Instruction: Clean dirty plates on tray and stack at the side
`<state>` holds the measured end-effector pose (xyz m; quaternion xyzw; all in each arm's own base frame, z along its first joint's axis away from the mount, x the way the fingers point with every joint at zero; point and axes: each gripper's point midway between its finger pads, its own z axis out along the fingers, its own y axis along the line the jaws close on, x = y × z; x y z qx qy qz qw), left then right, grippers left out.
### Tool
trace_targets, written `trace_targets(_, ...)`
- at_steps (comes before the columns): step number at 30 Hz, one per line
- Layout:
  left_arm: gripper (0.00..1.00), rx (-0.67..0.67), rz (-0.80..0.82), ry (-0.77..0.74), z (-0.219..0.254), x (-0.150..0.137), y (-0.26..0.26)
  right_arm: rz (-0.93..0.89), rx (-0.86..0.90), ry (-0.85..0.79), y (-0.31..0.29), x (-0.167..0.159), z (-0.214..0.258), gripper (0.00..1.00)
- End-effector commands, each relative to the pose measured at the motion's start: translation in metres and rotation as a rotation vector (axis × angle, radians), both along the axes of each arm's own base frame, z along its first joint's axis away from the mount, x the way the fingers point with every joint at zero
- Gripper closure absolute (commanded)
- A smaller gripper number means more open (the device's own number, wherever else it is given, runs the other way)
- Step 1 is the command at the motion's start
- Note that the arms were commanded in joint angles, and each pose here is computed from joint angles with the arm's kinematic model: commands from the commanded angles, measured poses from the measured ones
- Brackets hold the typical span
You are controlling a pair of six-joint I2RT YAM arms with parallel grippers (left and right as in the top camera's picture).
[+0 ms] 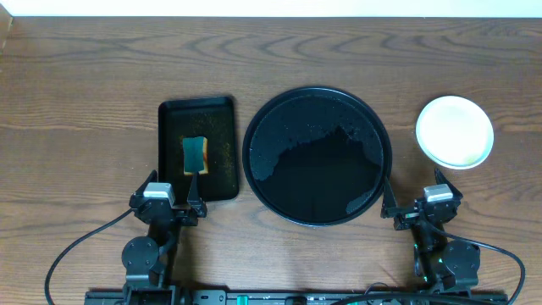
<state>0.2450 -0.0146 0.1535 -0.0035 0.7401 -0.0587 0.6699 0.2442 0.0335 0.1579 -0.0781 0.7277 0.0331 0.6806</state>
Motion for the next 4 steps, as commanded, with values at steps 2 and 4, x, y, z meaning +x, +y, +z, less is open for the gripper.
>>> trace_targets(2,0.13,0.016,-0.011,0.045,-0.0138,-0.0014,-0.0012,0.001,-0.010,-0.002,0.0004,-0.0003,-0.0003,0.01)
trace_targets(4,0.13,0.016,-0.011,0.045,-0.0138,-0.0014,-0.0012,0.001,-0.010,-0.002,0.0004,-0.0003,-0.0003,0.01)
